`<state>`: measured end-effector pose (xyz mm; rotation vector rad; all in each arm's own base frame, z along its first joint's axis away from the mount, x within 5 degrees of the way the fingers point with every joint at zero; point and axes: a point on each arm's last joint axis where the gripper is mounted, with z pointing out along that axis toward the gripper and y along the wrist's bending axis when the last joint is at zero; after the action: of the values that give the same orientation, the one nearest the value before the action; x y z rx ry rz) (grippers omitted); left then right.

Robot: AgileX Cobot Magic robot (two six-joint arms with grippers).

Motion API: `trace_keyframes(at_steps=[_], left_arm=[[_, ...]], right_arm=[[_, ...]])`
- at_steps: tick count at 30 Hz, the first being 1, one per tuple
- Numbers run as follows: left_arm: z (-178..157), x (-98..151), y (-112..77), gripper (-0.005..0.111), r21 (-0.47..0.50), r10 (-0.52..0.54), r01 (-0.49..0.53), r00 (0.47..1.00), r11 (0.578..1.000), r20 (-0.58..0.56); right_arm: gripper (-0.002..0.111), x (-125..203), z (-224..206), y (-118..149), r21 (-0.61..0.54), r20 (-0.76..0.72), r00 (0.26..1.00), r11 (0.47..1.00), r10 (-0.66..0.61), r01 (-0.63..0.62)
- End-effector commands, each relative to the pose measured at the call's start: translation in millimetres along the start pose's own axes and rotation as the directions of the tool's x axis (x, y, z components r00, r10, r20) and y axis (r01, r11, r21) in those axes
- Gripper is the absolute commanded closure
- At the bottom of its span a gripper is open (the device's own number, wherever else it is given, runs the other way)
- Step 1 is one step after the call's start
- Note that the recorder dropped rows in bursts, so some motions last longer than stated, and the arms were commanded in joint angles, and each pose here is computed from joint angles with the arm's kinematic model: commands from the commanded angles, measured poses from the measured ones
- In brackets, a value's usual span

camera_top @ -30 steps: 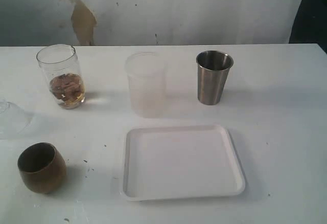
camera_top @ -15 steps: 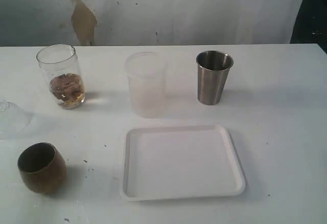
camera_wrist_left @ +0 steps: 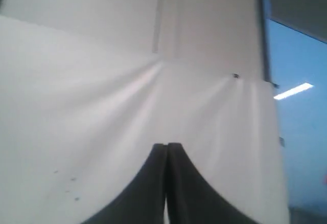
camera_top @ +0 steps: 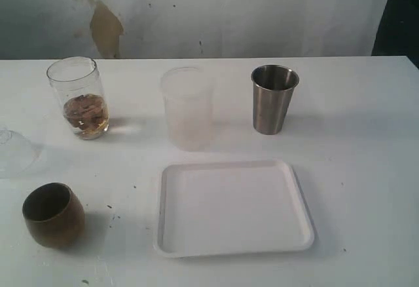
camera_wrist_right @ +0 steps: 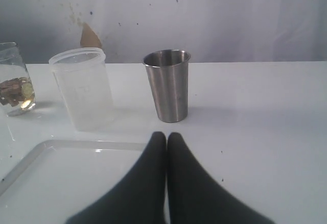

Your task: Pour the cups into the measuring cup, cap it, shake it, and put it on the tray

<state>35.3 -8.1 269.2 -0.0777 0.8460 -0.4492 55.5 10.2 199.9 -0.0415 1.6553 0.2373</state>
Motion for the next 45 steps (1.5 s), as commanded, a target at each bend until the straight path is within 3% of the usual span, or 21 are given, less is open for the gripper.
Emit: trace_keyframes(at_steps=[1,3,5,6,8,11,14,17,20,22,24,29,31,33,34,36,38,39,41,43,45], left_arm=[[18,-2,26.4,0.107,-0.323,-0.089,0.065,0.994,0.944,-0.059],[42,-9,24.5,0.107,-0.33,0.016,-0.075,0.984,0.941,-0.178],[78,-18,22.4,0.107,-0.296,0.158,-0.251,0.94,0.922,-0.303],[98,-15,24.1,0.107,-0.255,0.246,-0.367,0.88,0.895,-0.406],[126,-9,25.7,0.107,-0.153,0.333,-0.487,0.762,0.86,-0.555],[147,8,37.3,0.107,-0.151,0.263,-0.478,0.689,0.865,-0.675],[152,22,58.5,0.107,-0.199,0.23,-0.536,0.628,0.82,-0.743],[153,32,83.0,0.107,-0.253,0.209,-0.666,0.532,0.701,-0.821],[159,37,104.5,0.107,-0.164,0.218,-0.837,0.317,0.523,-0.923],[166,40,108.7,0.107,-0.154,0.209,-0.862,0.284,0.482,-0.936],[170,44,105.3,0.107,-0.102,0.24,-0.864,0.247,0.493,-0.939],[169,58,101.8,0.107,-0.069,0.244,-0.842,0.232,0.535,-0.942],[168,63,103.0,0.107,-0.093,0.218,-0.827,0.253,0.555,-0.943],[171,70,99.4,0.107,-0.097,0.22,-0.78,0.29,0.618,-0.932],[173,73,96.1,0.107,-0.12,0.206,-0.738,0.334,0.664,-0.92],[178,77,89.7,0.107,-0.195,0.134,-0.615,0.446,0.764,-0.885],[184,81,82.3,0.107,-0.243,0.024,-0.407,0.55,0.88,-0.835],[186,83,78.7,0.107,-0.25,-0.038,-0.293,0.577,0.923,-0.816],[192,84,79.0,0.107,-0.285,-0.193,-0.06,0.604,0.957,-0.773],[194,86,83.9,0.107,-0.271,-0.262,0.06,0.512,0.961,-0.818],[194,87,94.7,0.107,-0.255,-0.268,0.082,0.33,0.963,-0.905]], right_arm=[[0.108,2,0,0,0.002,-0.004,1.0,1.0,0.004,-0.004],[0.108,2,0,0,0.002,-0.004,1.0,1.0,0.004,-0.004],[0.108,2,0,0,0.002,-0.004,1.0,1.0,0.004,-0.004],[0.108,2,0,0,0.002,-0.004,1.0,1.0,0.004,-0.004],[0.108,2,0,0,0.002,-0.004,1.0,1.0,0.004,-0.004],[0.108,2,0,0,0.002,-0.004,1.0,1.0,0.004,-0.004],[0.108,2,0,0,0.002,-0.004,1.0,1.0,0.004,-0.004],[0.108,2,0,0,0.002,-0.004,1.0,1.0,0.004,-0.004],[0.108,2,0,0,0.002,-0.004,1.0,1.0,0.004,-0.004],[0.108,2,0,0,0.002,-0.004,1.0,1.0,0.004,-0.004],[0.108,2,0,0,0.002,-0.004,1.0,1.0,0.004,-0.004],[0.108,2,0,0,0.002,-0.004,1.0,1.0,0.004,-0.004],[0.108,2,0,0,0.002,-0.004,1.0,1.0,0.004,-0.004],[0.108,2,0,0,0.002,-0.004,1.0,1.0,0.004,-0.004],[0.108,2,0,0,0.002,-0.004,1.0,1.0,0.004,-0.004],[0.108,2,0,0,0.002,-0.004,1.0,1.0,0.004,-0.004],[0.108,2,0,0,0.002,-0.004,1.0,1.0,0.004,-0.004],[0.108,2,0,0,0.002,-0.004,1.0,1.0,0.004,-0.004],[0.108,2,0,0,0.002,-0.004,1.0,1.0,0.004,-0.004],[0.108,2,0,0,0.002,-0.004,1.0,1.0,0.004,-0.004],[0.108,2,0,0,0.002,-0.004,1.0,1.0,0.004,-0.004]])
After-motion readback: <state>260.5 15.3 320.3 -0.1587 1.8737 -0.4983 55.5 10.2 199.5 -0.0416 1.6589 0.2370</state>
